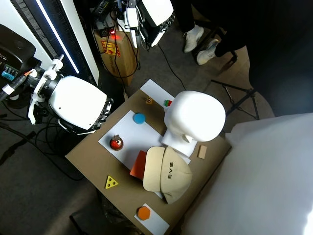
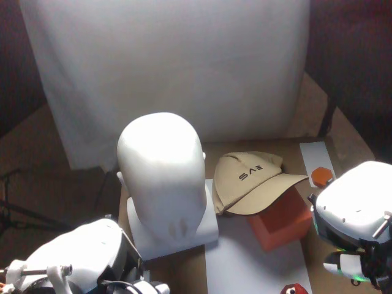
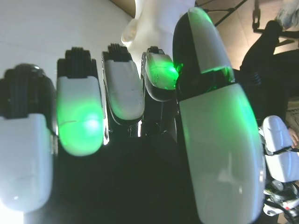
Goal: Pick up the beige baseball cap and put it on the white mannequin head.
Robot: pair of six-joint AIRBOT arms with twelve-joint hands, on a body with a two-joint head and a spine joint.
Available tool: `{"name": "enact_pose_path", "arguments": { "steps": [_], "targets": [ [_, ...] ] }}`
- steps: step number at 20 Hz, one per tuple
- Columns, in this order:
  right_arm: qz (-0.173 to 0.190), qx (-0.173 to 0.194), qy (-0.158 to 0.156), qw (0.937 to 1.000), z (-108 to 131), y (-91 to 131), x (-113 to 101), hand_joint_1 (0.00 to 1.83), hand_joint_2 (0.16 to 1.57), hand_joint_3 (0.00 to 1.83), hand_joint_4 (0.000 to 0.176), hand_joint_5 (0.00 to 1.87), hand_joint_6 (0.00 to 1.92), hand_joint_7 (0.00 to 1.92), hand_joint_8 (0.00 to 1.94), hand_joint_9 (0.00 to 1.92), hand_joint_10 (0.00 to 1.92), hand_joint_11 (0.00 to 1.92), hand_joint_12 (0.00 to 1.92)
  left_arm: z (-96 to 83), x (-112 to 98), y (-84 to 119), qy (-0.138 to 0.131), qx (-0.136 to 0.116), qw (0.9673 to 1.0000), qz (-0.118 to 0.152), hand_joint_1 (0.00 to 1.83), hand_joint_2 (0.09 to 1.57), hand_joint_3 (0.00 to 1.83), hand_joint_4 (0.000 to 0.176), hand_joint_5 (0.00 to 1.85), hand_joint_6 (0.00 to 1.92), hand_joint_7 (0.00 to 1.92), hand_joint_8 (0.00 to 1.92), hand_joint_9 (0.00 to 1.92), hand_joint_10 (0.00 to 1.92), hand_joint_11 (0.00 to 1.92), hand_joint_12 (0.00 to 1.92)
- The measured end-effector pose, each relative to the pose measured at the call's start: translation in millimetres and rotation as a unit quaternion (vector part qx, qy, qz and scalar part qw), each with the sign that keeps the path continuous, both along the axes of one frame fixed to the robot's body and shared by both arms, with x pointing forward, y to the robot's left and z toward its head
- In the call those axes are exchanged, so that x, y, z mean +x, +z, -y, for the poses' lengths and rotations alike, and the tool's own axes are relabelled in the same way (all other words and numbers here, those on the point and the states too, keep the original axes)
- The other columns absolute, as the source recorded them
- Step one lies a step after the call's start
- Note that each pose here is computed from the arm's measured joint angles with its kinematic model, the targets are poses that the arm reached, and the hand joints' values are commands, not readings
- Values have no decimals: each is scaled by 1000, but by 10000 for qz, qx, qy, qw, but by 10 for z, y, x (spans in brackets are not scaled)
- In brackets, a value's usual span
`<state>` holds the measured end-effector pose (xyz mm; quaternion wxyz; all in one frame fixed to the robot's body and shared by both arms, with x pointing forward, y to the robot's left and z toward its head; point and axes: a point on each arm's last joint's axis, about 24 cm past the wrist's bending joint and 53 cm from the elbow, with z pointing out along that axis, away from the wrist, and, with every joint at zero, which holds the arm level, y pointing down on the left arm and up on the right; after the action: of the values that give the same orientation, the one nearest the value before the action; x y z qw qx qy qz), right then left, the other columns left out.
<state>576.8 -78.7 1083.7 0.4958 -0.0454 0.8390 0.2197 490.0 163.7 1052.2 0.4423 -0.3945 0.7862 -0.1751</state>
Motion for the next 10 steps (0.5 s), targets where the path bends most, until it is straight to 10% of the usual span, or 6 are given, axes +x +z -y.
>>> {"name": "enact_pose_path", "arguments": {
  "steps": [7,10],
  "targets": [
    [151,-92,256,9995,-123,-20,-55,0,1013,33,29,98,5,95,2,74,5,0,411,21,28,15,-180,33,9996,192,0,1111,21,58,127,5,89,4,66,6,0,276],
    [449,102,481,9978,-195,54,55,0,1015,19,7,80,2,85,2,60,2,0,389,8,25,16,-370,187,9985,354,0,1106,5,27,88,1,16,1,13,2,0,158]
  ]
}}
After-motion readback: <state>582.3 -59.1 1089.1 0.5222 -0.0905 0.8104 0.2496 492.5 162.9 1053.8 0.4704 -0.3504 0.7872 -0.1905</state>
